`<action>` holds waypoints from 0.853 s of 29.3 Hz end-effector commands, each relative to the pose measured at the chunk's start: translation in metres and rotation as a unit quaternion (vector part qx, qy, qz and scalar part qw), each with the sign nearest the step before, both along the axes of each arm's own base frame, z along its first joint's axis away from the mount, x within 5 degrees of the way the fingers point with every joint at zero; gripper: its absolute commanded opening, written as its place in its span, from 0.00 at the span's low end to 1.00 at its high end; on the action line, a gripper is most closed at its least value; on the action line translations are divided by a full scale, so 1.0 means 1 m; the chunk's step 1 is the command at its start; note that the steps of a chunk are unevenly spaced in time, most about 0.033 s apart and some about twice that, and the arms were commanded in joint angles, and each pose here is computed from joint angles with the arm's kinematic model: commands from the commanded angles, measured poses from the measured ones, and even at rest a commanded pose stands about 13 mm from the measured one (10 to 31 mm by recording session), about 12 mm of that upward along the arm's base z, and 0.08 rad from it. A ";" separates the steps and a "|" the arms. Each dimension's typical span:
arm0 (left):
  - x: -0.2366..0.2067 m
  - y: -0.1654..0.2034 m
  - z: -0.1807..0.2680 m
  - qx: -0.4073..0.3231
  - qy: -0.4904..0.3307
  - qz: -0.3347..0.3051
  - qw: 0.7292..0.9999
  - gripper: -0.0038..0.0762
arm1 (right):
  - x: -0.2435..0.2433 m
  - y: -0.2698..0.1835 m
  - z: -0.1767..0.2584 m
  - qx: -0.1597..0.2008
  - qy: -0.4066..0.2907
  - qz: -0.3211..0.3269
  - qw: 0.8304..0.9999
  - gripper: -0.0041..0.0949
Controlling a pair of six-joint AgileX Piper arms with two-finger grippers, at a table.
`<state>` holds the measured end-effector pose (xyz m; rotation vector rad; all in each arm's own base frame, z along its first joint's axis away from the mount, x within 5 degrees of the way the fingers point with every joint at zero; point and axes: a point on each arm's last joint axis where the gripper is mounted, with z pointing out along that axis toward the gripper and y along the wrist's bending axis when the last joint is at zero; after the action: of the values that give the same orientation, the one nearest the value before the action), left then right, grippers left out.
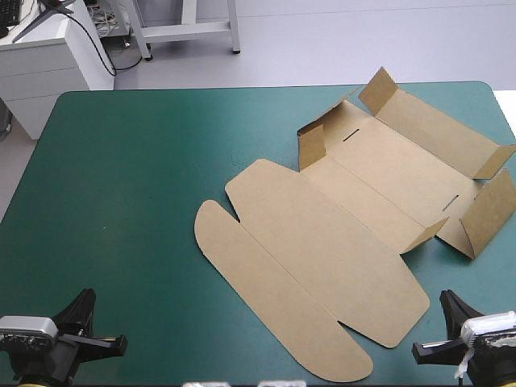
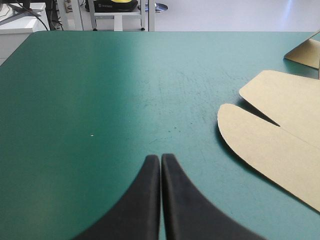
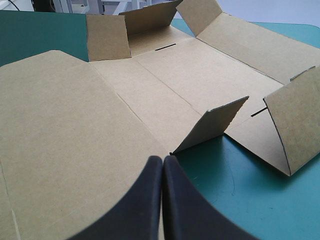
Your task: Fold the box
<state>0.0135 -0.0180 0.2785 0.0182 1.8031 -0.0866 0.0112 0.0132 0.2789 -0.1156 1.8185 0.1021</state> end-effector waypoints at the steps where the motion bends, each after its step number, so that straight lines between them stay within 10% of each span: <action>1: -0.002 0.000 0.013 -0.010 -0.050 0.000 0.999 0.04 | -0.005 -0.001 0.014 0.003 -0.062 -0.005 0.998 0.02; 18: -0.002 0.000 0.013 -0.010 -0.050 0.000 0.999 0.04 | -0.005 -0.001 0.014 0.003 -0.062 -0.005 0.998 0.05; 25: -0.002 0.000 0.013 -0.010 -0.050 0.000 0.999 0.04 | -0.005 -0.001 0.014 0.003 -0.062 -0.005 0.998 0.39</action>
<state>0.0135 -0.0180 0.2785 0.0182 1.8031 -0.0866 0.0112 0.0132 0.2789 -0.1156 1.8185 0.1021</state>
